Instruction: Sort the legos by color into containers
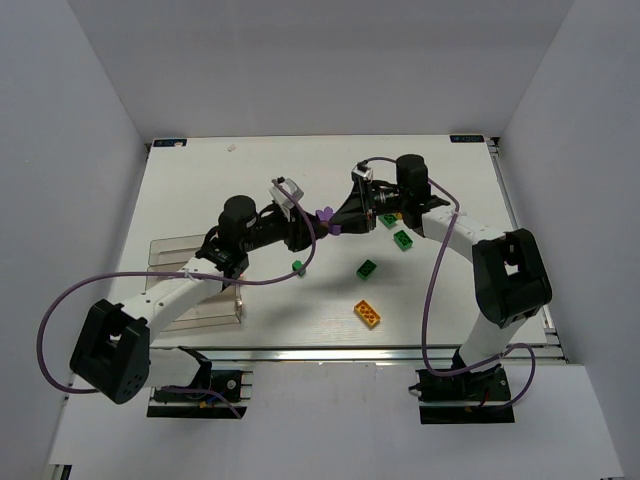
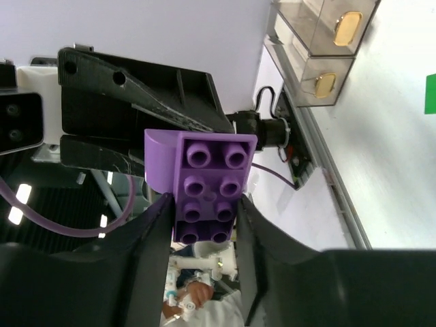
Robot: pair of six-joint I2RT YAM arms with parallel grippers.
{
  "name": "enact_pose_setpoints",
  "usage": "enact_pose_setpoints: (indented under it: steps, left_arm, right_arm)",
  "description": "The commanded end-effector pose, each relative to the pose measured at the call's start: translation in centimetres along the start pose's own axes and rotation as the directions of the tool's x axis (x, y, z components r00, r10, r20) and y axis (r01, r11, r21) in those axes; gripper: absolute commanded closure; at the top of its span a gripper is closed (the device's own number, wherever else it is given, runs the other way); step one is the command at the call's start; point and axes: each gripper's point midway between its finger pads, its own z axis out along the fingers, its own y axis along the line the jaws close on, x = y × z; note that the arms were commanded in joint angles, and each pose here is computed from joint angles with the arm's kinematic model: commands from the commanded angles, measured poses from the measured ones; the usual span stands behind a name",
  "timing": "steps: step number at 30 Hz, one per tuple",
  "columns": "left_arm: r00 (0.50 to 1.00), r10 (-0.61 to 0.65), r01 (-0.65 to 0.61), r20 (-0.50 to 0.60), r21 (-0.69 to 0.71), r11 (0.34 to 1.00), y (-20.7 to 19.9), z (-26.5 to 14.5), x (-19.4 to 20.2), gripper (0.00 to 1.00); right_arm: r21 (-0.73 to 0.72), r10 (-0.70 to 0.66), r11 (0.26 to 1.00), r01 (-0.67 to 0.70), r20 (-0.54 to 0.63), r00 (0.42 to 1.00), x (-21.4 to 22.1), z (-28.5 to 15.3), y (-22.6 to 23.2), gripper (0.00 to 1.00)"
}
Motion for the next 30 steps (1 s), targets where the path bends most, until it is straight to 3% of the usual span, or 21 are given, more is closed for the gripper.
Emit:
enact_pose_setpoints:
  steps: [1,2,4,5,6,11,12,13,16,22,25,26,27,30]
  left_arm:
    - [0.997,0.029,-0.032,0.077,0.038,0.999,-1.0,0.1,-2.3,1.00]
    - [0.997,0.029,-0.031,0.072,0.037,0.999,-1.0,0.1,-2.1,1.00]
    - [0.997,0.031,-0.033,0.071,0.026,0.999,-0.8,0.0,-2.0,1.00]
    - [0.997,0.031,-0.032,0.065,0.022,0.999,-0.8,-0.1,-1.7,1.00]
    - [0.997,0.032,-0.033,0.065,0.019,0.999,-0.8,-0.2,-1.6,1.00]
    - [0.999,0.013,-0.011,0.035,-0.071,0.997,0.5,-1.7,-0.4,1.00]
    - [1.000,0.001,0.002,0.029,-0.112,0.994,1.1,-2.3,0.0,1.00]
    - [0.999,0.012,-0.003,0.049,-0.191,0.982,2.0,-3.3,-0.6,1.00]
    - [1.000,-0.025,0.029,0.017,-0.309,0.951,3.6,-5.1,1.1,1.00]
    - [0.993,-0.108,0.119,0.049,-0.435,0.893,4.3,-8.2,2.3,1.00]
    - [0.965,-0.246,0.237,0.086,-0.683,0.691,7.6,-11.5,3.7,1.00]
    - [0.930,-0.356,0.290,0.087,-0.767,0.572,8.1,-13.2,6.0,1.00]
    - [0.923,-0.363,0.281,0.126,-0.866,0.414,10.0,-15.4,6.8,1.00]
    - [0.909,-0.392,0.242,0.142,-0.945,0.219,11.6,-18.4,7.2,1.00]
  right_arm:
    - [-0.039,-0.023,0.999,0.022,-0.012,1.000,0.3,0.2,0.9,0.62]
    - [-0.040,-0.025,0.999,0.025,-0.008,1.000,0.2,0.1,1.0,0.73]
    - [-0.048,-0.028,0.998,0.027,-0.009,1.000,0.4,0.1,1.1,0.82]
    - [-0.050,-0.027,0.998,0.027,-0.007,1.000,0.3,0.0,1.2,0.96]
    - [-0.052,-0.027,0.998,0.026,-0.004,1.000,0.3,-0.1,1.2,1.00]
    - [-0.001,-0.047,0.999,0.047,0.054,0.997,-1.3,-0.6,0.5,1.00]
    - [0.033,-0.070,0.997,0.068,0.074,0.995,-2.0,-0.8,0.2,1.00]
    - [0.101,-0.190,0.978,0.180,0.106,0.976,-3.3,-1.1,-1.0,1.00]
    - [0.202,-0.205,0.963,0.178,0.119,0.972,-4.5,-1.9,-1.5,1.00]
    - [0.200,-0.175,0.968,0.149,0.118,0.977,-4.3,-1.9,-2.8,1.00]
    - [0.257,-0.229,0.947,0.195,0.112,0.967,-4.6,-2.0,-3.4,1.00]
    - [0.281,-0.257,0.934,0.220,0.100,0.961,-4.6,-1.8,-3.5,1.00]
    - [0.308,-0.312,0.911,0.273,0.083,0.946,-4.9,-2.0,-3.9,1.00]
    - [0.358,-0.340,0.885,0.296,0.063,0.938,-5.0,-2.1,-4.3,1.00]
